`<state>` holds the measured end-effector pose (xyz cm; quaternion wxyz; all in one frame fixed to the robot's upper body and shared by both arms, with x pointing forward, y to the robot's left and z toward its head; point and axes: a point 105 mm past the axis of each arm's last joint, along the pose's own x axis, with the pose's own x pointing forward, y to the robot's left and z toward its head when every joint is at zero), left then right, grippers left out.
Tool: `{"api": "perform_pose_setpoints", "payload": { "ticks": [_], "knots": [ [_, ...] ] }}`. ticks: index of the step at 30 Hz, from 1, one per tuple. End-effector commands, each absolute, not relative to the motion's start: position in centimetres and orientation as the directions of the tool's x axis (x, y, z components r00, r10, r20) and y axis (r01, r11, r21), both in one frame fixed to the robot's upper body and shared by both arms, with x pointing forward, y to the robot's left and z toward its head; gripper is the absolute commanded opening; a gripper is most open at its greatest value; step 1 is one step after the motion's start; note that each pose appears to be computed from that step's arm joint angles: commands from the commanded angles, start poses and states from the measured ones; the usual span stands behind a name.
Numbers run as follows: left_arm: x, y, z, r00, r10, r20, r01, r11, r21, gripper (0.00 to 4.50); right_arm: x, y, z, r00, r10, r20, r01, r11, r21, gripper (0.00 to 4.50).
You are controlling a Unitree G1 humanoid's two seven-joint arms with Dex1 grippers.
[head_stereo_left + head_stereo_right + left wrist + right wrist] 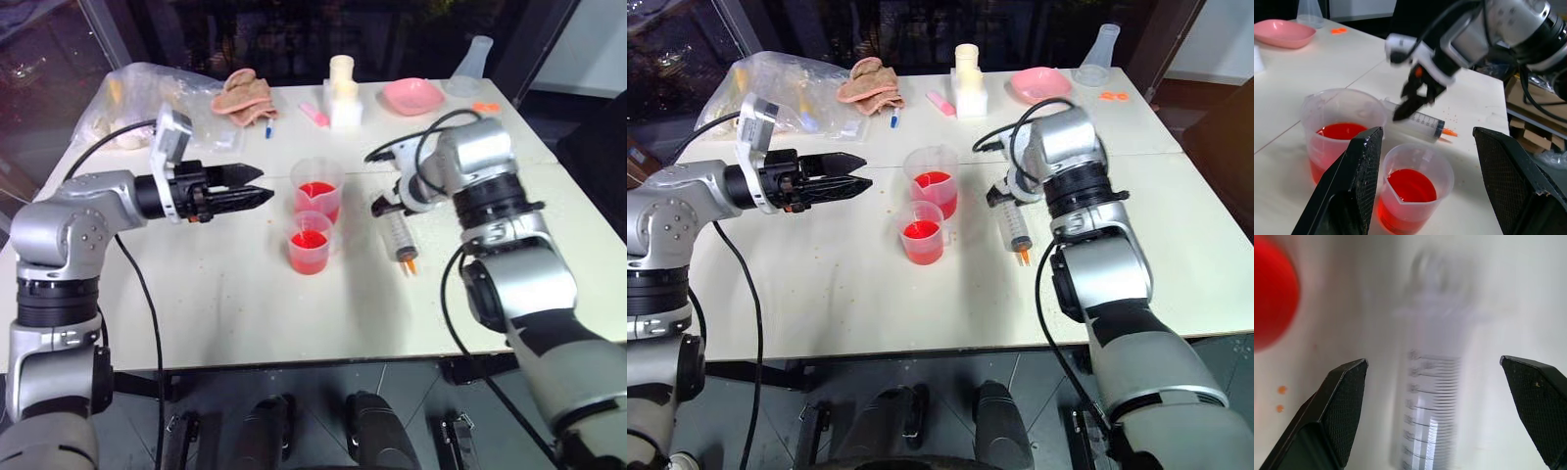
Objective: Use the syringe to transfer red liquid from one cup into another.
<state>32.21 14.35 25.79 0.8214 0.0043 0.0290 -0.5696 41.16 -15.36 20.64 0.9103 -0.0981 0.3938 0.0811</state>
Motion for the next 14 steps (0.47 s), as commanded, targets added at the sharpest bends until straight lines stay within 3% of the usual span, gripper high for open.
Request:
{"api": "perform_pose_setpoints", "payload": {
  "ticks": [1, 7, 14],
  "knots": [
    [31.8, 14.6, 27.2, 0.335, -0.941, -0.055, 0.942, 0.334, 0.024, 3.09, 39.9, -15.5, 24.6, 0.748, 0.135, -0.65, -0.287, 0.949, -0.133, 4.45],
    [31.7, 15.5, 27.9, 0.332, -0.941, -0.064, 0.943, 0.331, 0.021, 3.09, 36.6, -17.2, 29.3, 0.839, 0.273, -0.471, -0.416, 0.879, -0.233, 4.45],
    [31.4, 16.3, 28.5, 0.329, -0.941, -0.082, 0.944, 0.33, 0.007, 3.09, 32.2, -17.8, 31.3, 0.782, 0.452, -0.43, -0.579, 0.783, -0.23, 4.45]
  ]
}}
